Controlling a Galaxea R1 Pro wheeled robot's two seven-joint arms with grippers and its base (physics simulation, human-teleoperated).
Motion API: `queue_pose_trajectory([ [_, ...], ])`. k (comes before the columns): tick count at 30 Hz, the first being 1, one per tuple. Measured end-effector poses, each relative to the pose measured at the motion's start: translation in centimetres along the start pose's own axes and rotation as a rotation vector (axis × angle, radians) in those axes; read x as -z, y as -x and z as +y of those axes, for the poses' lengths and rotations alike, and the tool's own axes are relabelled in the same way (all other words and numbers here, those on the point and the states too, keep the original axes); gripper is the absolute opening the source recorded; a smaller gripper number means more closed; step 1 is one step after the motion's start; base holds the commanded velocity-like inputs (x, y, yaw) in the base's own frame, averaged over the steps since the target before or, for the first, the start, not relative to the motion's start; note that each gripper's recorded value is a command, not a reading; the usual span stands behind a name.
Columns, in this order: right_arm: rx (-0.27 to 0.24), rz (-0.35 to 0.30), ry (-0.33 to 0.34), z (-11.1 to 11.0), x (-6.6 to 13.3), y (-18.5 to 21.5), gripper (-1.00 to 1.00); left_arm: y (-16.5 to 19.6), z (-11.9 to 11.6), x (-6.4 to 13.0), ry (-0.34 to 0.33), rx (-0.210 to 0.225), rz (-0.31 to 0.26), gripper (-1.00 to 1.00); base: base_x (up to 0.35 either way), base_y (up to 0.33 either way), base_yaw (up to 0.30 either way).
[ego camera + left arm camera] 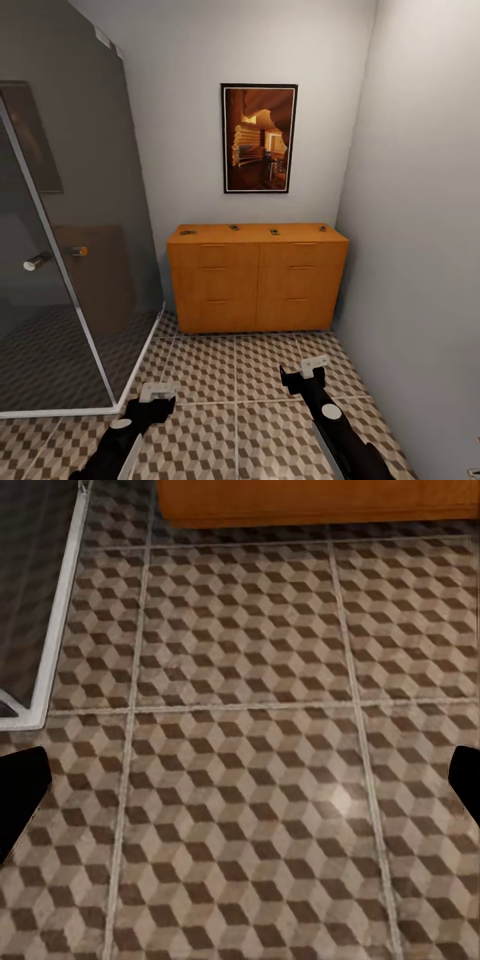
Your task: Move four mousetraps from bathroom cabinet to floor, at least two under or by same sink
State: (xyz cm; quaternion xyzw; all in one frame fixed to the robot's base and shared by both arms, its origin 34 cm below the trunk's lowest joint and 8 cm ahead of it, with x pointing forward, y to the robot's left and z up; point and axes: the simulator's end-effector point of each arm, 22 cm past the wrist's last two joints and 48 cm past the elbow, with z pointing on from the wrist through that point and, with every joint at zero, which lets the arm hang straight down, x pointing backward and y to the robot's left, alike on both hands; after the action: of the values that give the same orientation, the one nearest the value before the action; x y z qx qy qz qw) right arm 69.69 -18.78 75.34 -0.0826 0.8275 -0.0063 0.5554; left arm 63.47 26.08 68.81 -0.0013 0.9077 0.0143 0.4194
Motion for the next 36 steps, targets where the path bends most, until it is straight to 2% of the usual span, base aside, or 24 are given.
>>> queue_pose_trajectory([
  [2, 0.001, -0.015, 0.0, -0.1, 0.0, 0.3, 1.0, 1.0, 0.1, 0.1, 0.003, 0.003, -0.035, 1.0, 0.0, 0.0, 0.016],
  [7, -0.001, -0.066, 0.002, -0.1, 0.1, 0.7, 1.0, 1.4, 0.1, 0.1, 0.001, 0.003, -0.051, 1.0, 0.0, 0.0, 0.005],
  [13, 0.0, -0.041, 0.004, 0.1, 0.2, -2.1, 1.0, 1.4, -0.7, 0.1, -0.015, -0.01, -0.051, 1.0, 0.0, 0.0, 0.0],
  [21, 0.0, -0.056, 0.003, 0.0, 0.3, -2.5, 1.0, 0.6, -1.9, 0.0, -0.034, -0.037, -0.036, 1.0, 0.033, 0.0, 0.0],
  [36, -0.001, -0.061, 0.004, 0.1, 0.3, -2.5, 1.0, 0.3, -2.0, 0.0, -0.036, -0.043, -0.029, 1.0, 0.241, 0.0, 0.0],
])
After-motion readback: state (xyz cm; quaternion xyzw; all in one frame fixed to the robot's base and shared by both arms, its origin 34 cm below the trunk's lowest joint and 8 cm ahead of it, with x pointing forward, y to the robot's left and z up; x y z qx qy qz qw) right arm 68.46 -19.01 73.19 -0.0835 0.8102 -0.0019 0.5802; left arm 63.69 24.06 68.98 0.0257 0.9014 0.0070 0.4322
